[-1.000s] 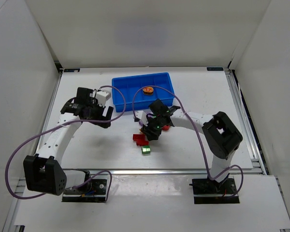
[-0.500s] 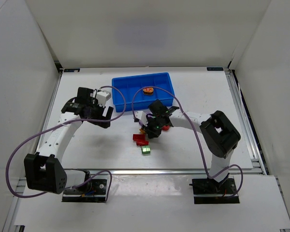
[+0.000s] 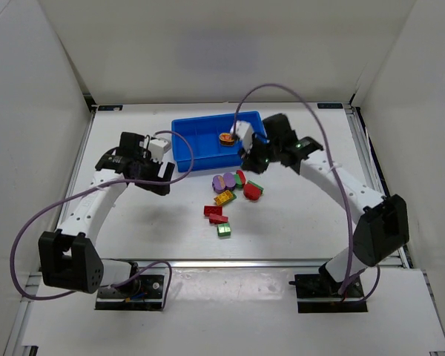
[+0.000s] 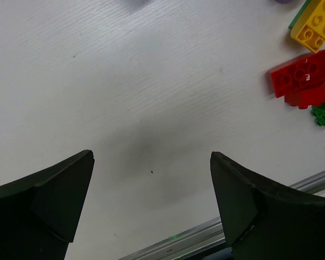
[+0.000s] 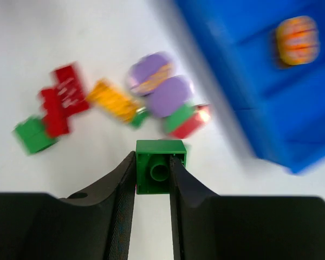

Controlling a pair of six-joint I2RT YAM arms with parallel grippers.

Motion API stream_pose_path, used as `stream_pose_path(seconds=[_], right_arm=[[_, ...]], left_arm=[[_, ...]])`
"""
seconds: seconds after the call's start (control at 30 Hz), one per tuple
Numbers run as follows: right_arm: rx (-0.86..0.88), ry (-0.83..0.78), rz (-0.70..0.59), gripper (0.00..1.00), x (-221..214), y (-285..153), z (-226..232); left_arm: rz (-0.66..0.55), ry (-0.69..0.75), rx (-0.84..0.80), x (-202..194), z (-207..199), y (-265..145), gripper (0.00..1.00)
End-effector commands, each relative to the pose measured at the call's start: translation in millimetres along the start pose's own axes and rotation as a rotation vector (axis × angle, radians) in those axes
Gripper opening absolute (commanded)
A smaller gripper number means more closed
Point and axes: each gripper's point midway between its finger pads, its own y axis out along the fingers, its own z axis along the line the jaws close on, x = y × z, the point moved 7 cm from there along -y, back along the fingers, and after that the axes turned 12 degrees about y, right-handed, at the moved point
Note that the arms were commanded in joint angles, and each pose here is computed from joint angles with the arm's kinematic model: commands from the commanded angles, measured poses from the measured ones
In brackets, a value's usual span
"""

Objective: Sort the legos into containers by color

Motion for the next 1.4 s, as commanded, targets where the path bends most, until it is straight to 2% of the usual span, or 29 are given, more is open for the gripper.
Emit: stream_pose_path(seconds=[0.0,0.17,0.3,0.5,0.67,0.77,0.9,0.93,1.03,1.2,1.27,1.37], right_arm=[[-0.12,0.114,-0.068,0.1,19,-23,-54],[-0.265,0.164,-0.123,0.1,40,-18,-139],[-0.285,0.183,-0.126,0.1,49,3,-180],[-0.281,0.191,-0.109,0.11,49,44,-216],[-0.277,0.167,-0.086,0.12,44,69,-218],[-0.281,0.15,-0.06,0.2,38,80,-218],[-0.28,0.152,-0.057,0.48,38,86,-216],[-0.282,0.15,-0.053,0.59,38,88,-215],[-0.308,0.14,-0.049,0.71,39,90,-213],[-0.354,0.142,-0.074,0.72,50,67,-209],[-0.397,0.156,-0.127,0.72,67,33,-204],[-0.446,0.213,-0.152,0.72,62,-7,-202]], left_arm=[[-0.059,0.007,0.001,20,6,-7,0.99],[-0.087,0.022,0.0,39,14,-8,0.99],[-0.094,0.026,0.008,46,18,-8,0.99],[-0.079,0.026,0.029,41,19,-8,0.99],[-0.071,0.027,0.028,34,16,-9,0.99],[-0.075,0.038,0.022,31,14,-11,0.99],[-0.078,0.072,-0.034,28,8,-11,1.0],[-0.097,0.104,-0.079,29,5,-11,0.99],[-0.142,0.176,-0.153,30,-4,-14,0.99],[-0.201,0.305,-0.311,37,-18,-20,0.99],[-0.227,0.376,-0.394,43,-32,-19,0.99],[-0.216,0.507,-0.469,49,-54,-8,0.96]])
